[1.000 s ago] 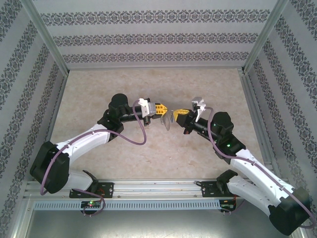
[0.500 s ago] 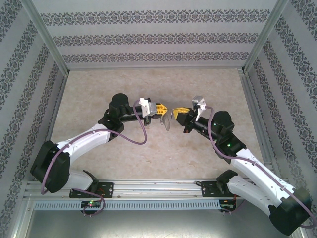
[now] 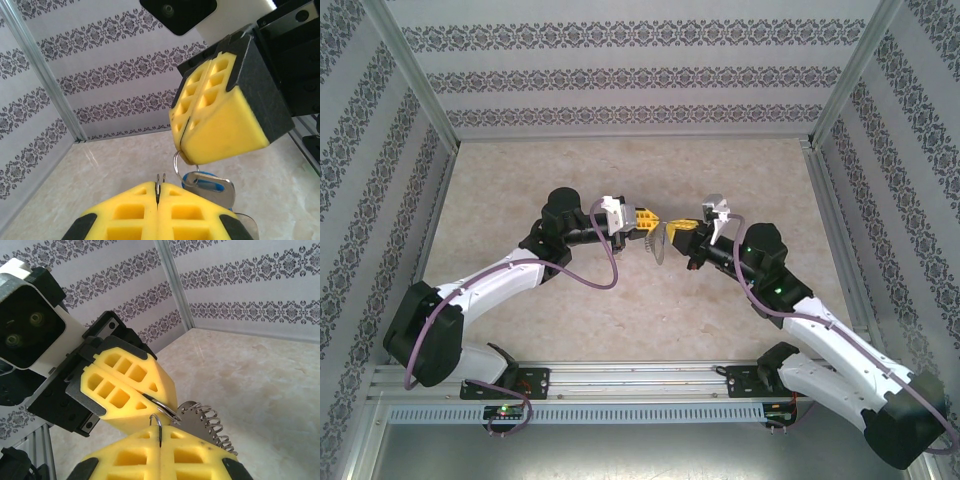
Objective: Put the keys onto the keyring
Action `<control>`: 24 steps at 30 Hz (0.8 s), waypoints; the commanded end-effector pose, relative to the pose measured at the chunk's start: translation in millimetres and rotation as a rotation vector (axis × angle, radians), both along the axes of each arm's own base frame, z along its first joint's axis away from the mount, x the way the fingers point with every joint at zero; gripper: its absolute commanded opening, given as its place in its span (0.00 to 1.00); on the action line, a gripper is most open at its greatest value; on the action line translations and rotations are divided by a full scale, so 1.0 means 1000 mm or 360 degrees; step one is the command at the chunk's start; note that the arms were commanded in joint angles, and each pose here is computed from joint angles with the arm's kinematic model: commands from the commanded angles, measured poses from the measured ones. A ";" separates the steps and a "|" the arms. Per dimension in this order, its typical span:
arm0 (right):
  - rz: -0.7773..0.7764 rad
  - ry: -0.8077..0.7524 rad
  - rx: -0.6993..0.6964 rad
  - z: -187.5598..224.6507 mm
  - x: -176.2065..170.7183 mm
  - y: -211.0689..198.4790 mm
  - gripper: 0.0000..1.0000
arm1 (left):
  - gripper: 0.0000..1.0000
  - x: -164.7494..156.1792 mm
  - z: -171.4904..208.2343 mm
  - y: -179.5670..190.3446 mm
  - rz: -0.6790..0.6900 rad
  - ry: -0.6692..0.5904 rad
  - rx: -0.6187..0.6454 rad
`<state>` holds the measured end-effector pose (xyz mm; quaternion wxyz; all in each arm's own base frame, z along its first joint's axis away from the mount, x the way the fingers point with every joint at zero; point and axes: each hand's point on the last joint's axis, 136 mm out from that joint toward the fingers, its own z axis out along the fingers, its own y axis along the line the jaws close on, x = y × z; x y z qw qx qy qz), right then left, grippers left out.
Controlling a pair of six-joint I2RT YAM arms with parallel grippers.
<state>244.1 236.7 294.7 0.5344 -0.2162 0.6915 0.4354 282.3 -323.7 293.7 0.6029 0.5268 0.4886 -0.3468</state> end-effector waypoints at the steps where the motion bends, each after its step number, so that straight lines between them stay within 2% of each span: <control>1: 0.0033 -0.0135 0.0035 0.026 -0.003 0.005 0.00 | 0.00 -0.007 0.021 -0.006 -0.0066 -0.0071 -0.0058; 13: 0.0020 -0.0163 0.0032 0.032 -0.002 0.004 0.00 | 0.00 -0.005 0.016 -0.008 -0.0072 -0.0058 -0.0044; 24: 0.0007 -0.0133 -0.0012 0.020 0.006 0.007 0.00 | 0.00 -0.004 0.018 -0.009 -0.0075 -0.0067 -0.0057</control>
